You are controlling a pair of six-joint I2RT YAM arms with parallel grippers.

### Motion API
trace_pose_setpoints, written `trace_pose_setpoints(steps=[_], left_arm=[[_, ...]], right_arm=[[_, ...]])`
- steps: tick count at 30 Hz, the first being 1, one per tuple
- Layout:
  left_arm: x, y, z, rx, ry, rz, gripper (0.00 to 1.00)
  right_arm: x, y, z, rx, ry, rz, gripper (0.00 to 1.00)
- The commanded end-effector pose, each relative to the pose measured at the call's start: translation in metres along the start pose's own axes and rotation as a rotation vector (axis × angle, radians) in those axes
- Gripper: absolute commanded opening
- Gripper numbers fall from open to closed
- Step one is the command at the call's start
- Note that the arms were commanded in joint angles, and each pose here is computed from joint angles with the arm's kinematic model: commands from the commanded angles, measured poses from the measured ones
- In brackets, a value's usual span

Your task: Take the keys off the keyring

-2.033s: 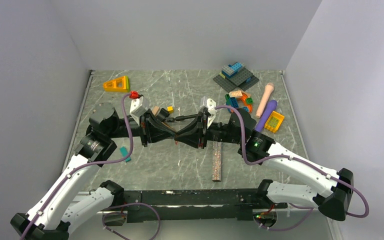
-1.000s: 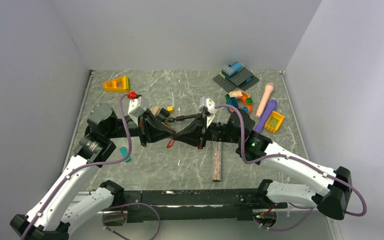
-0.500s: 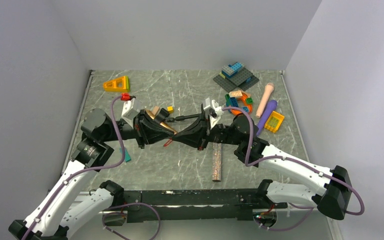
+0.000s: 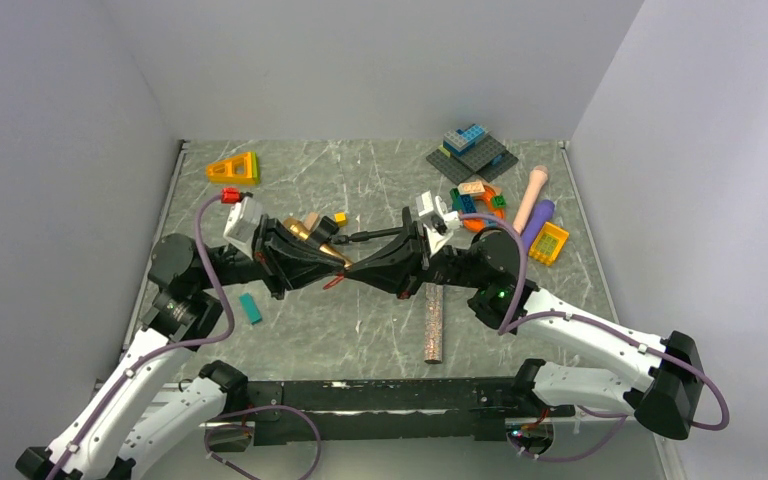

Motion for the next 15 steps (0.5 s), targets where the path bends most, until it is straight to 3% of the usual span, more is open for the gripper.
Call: trace_pose_setpoints(steps=[1,15], left_arm=[[-0.0016,-0.0185,-0.0116,0.029,0.023,-0.118,0.00],[-0.0018,-0.0238,-0.0149,0.014,0.050,-0.210,0.00]], right_arm=[[0.0023,-0.0583,0.0236,-0.093,-0.090,-0.179,0.00],[0.0059,-0.0636,0.0295,-0.083,-0.128,-0.221,0.00]])
Point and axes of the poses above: each gripper's point midway between its finger pads, its own x axis out along the fingers, its own z axis along the line the jaws close on, y = z × x, the point moved 1 cm from there along -x, back along the fingers, and after that the axes turned 6 degrees about -x, right-handed, at the moved point
